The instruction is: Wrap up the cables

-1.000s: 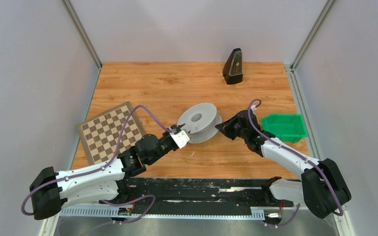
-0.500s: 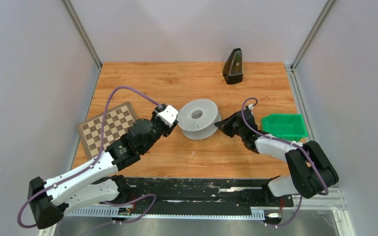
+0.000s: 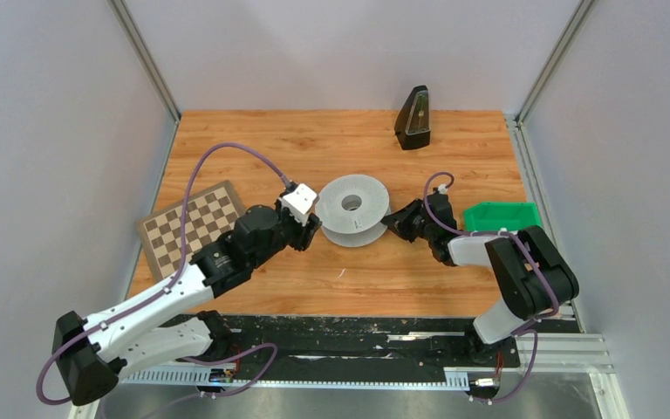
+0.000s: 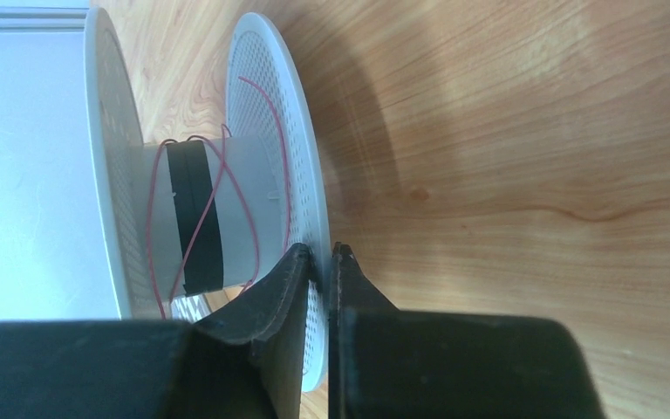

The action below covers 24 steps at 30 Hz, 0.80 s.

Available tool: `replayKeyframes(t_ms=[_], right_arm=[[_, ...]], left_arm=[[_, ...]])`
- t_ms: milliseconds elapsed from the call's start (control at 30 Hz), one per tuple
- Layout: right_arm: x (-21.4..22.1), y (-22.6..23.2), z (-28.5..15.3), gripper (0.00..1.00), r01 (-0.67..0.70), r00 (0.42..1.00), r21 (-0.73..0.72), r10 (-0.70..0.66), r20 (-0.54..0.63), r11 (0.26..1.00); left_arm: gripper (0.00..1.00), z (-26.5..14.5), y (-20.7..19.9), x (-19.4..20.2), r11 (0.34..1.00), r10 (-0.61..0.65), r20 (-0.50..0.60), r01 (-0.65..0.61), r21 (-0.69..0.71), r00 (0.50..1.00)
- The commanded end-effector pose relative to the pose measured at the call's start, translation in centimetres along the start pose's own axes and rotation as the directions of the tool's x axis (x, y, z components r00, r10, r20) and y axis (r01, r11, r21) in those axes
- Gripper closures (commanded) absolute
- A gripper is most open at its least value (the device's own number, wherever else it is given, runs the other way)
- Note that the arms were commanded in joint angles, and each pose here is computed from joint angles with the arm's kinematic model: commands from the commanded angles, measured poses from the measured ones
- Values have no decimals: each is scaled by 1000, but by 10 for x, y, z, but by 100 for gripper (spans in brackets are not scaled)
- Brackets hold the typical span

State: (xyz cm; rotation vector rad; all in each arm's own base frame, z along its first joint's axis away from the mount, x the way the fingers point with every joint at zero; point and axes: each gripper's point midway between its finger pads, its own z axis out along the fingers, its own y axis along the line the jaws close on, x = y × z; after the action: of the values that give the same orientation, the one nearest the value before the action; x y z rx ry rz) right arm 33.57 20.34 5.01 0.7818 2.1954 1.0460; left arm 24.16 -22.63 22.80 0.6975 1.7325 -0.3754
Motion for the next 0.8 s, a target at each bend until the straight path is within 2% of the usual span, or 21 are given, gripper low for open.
replayKeyframes(t_ms=[0, 367, 567, 767], right_arm=[[0, -14, 5, 88, 44, 999, 24, -43, -9, 999], [-6, -25, 0, 70, 50, 999, 82, -52, 15, 995], [-15, -27, -15, 52, 42, 997, 145, -51, 63, 989], [-20, -29, -33, 45, 33, 994, 191, -53, 100, 981]], left_arm=[[44, 14, -25, -12, 985, -141, -5, 141, 95, 990], [45, 42, -33, 12, 982, -164, -109, 173, 80, 980], [45, 45, -32, 14, 982, -167, -114, 176, 71, 979], [45, 45, -29, 10, 979, -185, -122, 193, 58, 975]])
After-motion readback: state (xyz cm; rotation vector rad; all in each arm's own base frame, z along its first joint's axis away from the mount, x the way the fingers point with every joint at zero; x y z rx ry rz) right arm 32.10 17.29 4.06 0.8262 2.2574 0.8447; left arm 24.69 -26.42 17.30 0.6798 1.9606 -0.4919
